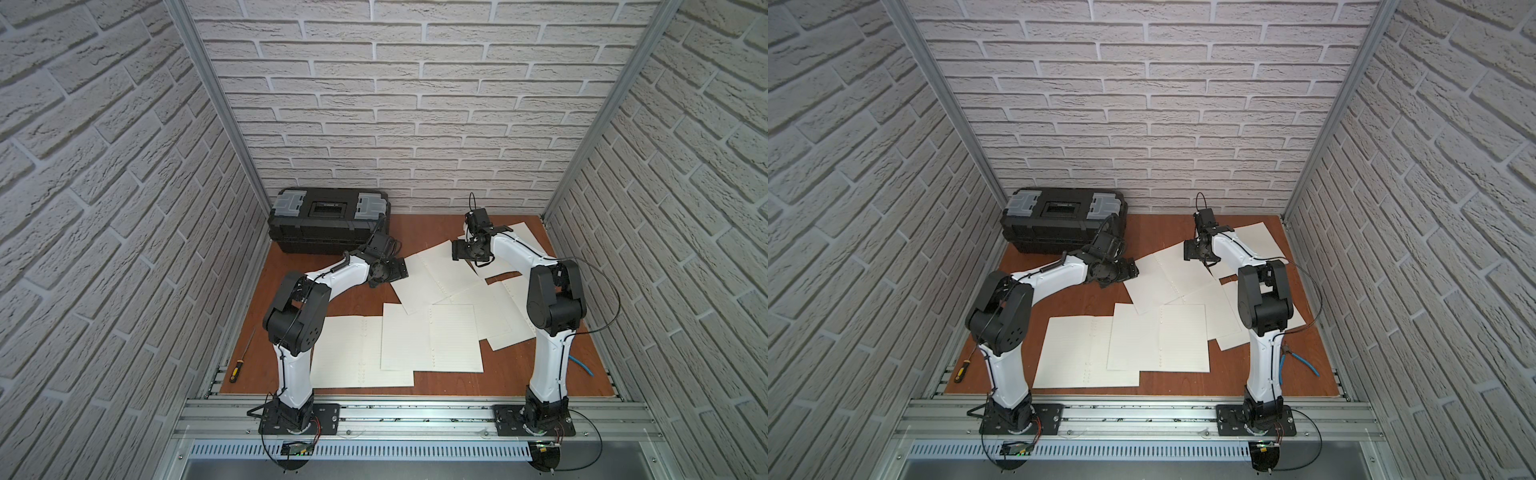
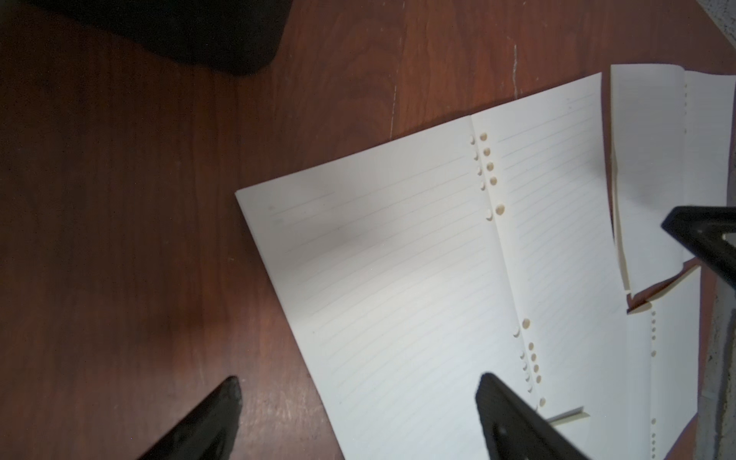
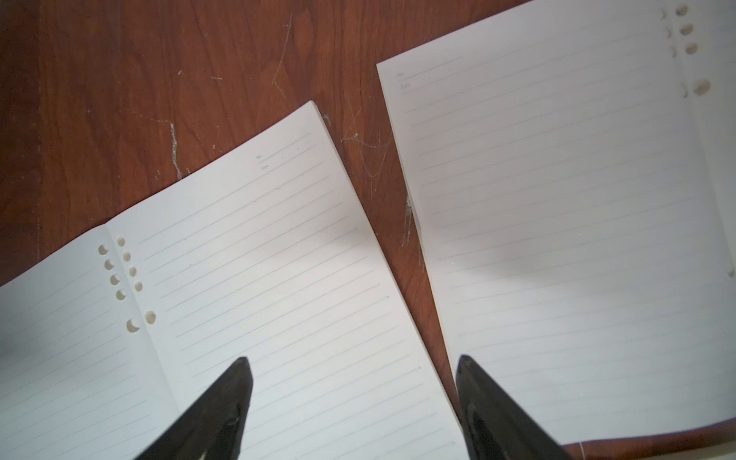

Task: Close the notebook
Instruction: Close the notebook at the center of the board.

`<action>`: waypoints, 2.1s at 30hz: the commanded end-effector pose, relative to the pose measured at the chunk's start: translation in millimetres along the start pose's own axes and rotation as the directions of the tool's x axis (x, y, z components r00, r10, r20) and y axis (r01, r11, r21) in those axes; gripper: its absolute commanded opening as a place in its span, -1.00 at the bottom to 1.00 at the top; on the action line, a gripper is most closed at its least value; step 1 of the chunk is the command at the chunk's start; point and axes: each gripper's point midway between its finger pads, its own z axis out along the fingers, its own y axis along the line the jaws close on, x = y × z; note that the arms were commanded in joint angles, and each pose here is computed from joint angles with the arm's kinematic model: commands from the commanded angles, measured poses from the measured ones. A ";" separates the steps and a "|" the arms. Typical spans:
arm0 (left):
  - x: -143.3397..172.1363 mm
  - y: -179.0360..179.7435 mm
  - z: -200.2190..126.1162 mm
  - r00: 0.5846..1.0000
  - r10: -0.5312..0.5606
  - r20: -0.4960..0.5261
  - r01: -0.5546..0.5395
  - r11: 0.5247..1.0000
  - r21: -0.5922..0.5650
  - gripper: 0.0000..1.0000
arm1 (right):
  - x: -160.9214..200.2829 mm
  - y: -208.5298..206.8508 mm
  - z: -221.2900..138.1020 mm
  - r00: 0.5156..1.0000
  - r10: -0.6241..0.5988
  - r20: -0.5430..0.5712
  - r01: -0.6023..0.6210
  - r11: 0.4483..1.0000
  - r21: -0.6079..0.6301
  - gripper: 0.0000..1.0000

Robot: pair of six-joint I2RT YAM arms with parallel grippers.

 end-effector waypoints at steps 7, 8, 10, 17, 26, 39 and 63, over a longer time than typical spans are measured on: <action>9.3 -7.3 8.9 0.999 -0.021 -0.045 0.021 1.000 -0.001 0.81 | 1.2 0.9 17.7 0.999 -0.001 -0.044 0.000 1.000 -0.026 0.60; 10.0 -7.8 10.1 0.999 -0.021 -0.049 0.021 1.000 -0.002 0.81 | 1.1 0.9 18.8 0.999 0.000 -0.047 -0.002 1.000 -0.029 0.60; 11.1 -9.7 11.5 0.998 -0.018 -0.054 0.018 1.000 -0.001 0.80 | 1.4 0.0 20.8 0.999 0.000 -0.054 -0.002 1.000 -0.030 0.60; 15.5 -9.8 18.0 0.997 -0.022 -0.077 0.021 1.000 -0.009 0.75 | 5.0 -2.9 28.2 0.997 -0.002 -0.080 -0.001 1.000 -0.030 0.60; 19.4 -7.0 23.9 0.995 -0.031 -0.097 0.029 0.999 -0.017 0.71 | 8.9 -2.1 34.7 0.995 -0.005 -0.102 0.001 0.999 -0.044 0.60; 24.3 -6.1 32.5 0.991 -0.034 -0.126 0.032 0.999 -0.016 0.66 | 15.8 3.9 34.9 0.992 -0.005 -0.129 -0.005 0.997 -0.081 0.56; 6.4 -38.6 8.6 0.997 0.039 -0.061 -0.031 0.991 0.129 0.48 | 38.0 7.6 21.5 0.987 -0.013 -0.162 -0.007 0.992 -0.123 0.53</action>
